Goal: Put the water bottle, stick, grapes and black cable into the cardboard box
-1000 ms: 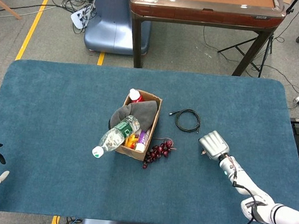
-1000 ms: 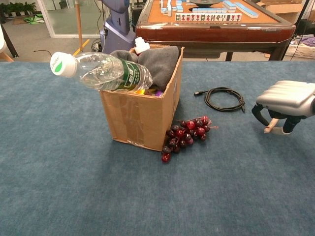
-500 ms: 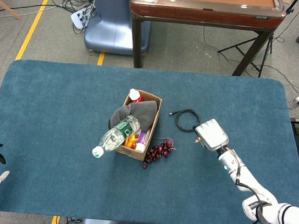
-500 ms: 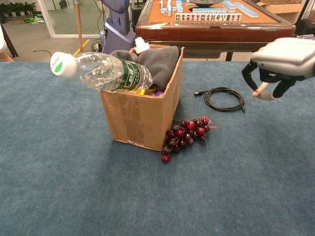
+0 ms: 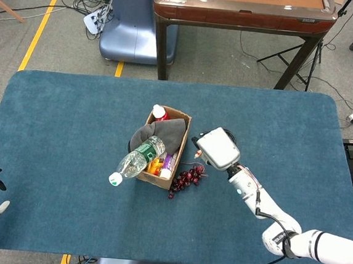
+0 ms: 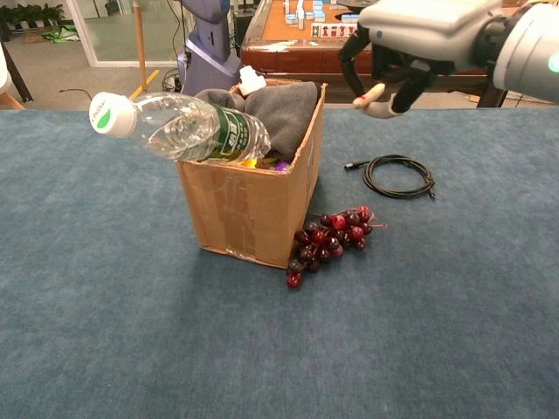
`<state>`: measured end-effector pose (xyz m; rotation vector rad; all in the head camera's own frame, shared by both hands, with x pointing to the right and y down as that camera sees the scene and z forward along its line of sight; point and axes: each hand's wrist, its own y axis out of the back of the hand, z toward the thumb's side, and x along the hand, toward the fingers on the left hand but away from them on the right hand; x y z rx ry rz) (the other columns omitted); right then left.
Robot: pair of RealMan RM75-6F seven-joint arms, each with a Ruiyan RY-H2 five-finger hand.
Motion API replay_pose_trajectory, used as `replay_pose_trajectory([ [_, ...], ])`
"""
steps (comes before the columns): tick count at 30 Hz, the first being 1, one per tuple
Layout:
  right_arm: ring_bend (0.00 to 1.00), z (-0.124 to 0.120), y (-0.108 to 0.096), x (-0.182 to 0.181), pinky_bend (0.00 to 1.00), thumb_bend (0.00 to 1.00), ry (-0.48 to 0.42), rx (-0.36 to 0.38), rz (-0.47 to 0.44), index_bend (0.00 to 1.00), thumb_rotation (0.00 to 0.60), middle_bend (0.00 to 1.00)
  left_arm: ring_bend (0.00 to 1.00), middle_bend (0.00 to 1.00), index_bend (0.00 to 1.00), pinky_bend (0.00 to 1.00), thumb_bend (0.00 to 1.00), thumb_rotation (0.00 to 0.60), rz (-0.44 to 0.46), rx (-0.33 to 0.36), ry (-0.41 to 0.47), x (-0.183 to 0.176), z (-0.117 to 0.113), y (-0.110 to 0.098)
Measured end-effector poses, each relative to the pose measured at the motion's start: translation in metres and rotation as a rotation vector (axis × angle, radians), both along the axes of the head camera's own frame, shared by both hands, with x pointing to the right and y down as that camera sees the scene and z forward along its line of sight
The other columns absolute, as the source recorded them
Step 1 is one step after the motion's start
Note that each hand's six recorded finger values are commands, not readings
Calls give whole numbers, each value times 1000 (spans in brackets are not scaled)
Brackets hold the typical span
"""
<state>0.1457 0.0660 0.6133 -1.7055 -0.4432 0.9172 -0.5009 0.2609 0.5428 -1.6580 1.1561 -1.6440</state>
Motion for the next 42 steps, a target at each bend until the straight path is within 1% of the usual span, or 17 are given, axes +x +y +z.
replay_pose_trajectory([
  [7, 1000, 6, 12, -43, 1000, 350, -78, -2, -35, 667, 600, 1000, 401, 201, 483, 666, 194, 600, -4, 5, 12, 0, -5, 0],
  [13, 1000, 13, 19, -77, 1000, 343, -140, 20, -67, 666, 600, 1000, 401, 201, 483, 666, 193, 600, -6, 9, 22, 0, -8, 0],
  [14, 1000, 13, 20, -83, 1000, 319, -155, 29, -73, 666, 600, 1000, 400, 201, 483, 666, 194, 600, -7, 11, 24, 0, -9, 0],
  [16, 1000, 13, 22, -92, 1000, 175, -175, 44, -84, 630, 600, 1000, 400, 201, 483, 666, 194, 600, -13, 18, 27, -1, -11, -1],
  [18, 1000, 12, 23, -99, 1000, 42, -193, 57, -96, 549, 600, 1000, 400, 201, 484, 666, 193, 600, -17, 23, 29, -3, -13, -2],
  [19, 1000, 12, 24, -101, 1000, 6, -195, 59, -100, 502, 600, 1000, 400, 201, 484, 666, 193, 600, -19, 24, 29, -3, -14, -2],
  [21, 1000, 12, 25, -102, 1000, 0, -188, 64, -109, 433, 600, 1000, 401, 201, 484, 666, 194, 600, -21, 27, 31, -4, -15, -2],
  [22, 1000, 13, 25, -103, 1000, 0, -183, 65, -112, 415, 600, 1000, 401, 201, 483, 666, 194, 600, -20, 27, 32, -3, -15, -2],
  [25, 1000, 12, 25, -100, 1000, 0, -173, 72, -117, 403, 600, 1000, 401, 201, 484, 666, 193, 600, -19, 27, 32, -3, -15, -2],
  [31, 1000, -2, 24, -83, 1000, 0, -175, 94, -102, 404, 600, 1000, 401, 201, 484, 666, 193, 600, -24, 24, 27, -4, -14, -2],
  [34, 1000, -10, 24, -65, 1000, 0, -162, 102, -95, 403, 600, 1000, 401, 201, 484, 666, 194, 600, -25, 21, 22, -5, -13, -2],
  [37, 1000, -16, 25, -44, 1000, 0, -130, 99, -88, 403, 600, 1000, 401, 201, 484, 666, 193, 600, -24, 19, 19, -5, -12, -2],
  [39, 998, -18, 28, -28, 1000, 0, -102, 91, -78, 424, 600, 1000, 401, 201, 484, 666, 193, 600, -22, 20, 17, -4, -12, -2],
  [41, 964, -17, 31, -14, 992, 0, -72, 80, -67, 447, 600, 982, 401, 201, 484, 666, 193, 600, -20, 20, 15, -4, -11, -2],
  [42, 892, -15, 33, -5, 953, 0, -50, 72, -61, 457, 600, 915, 401, 201, 484, 666, 193, 600, -20, 18, 14, -4, -11, -2],
])
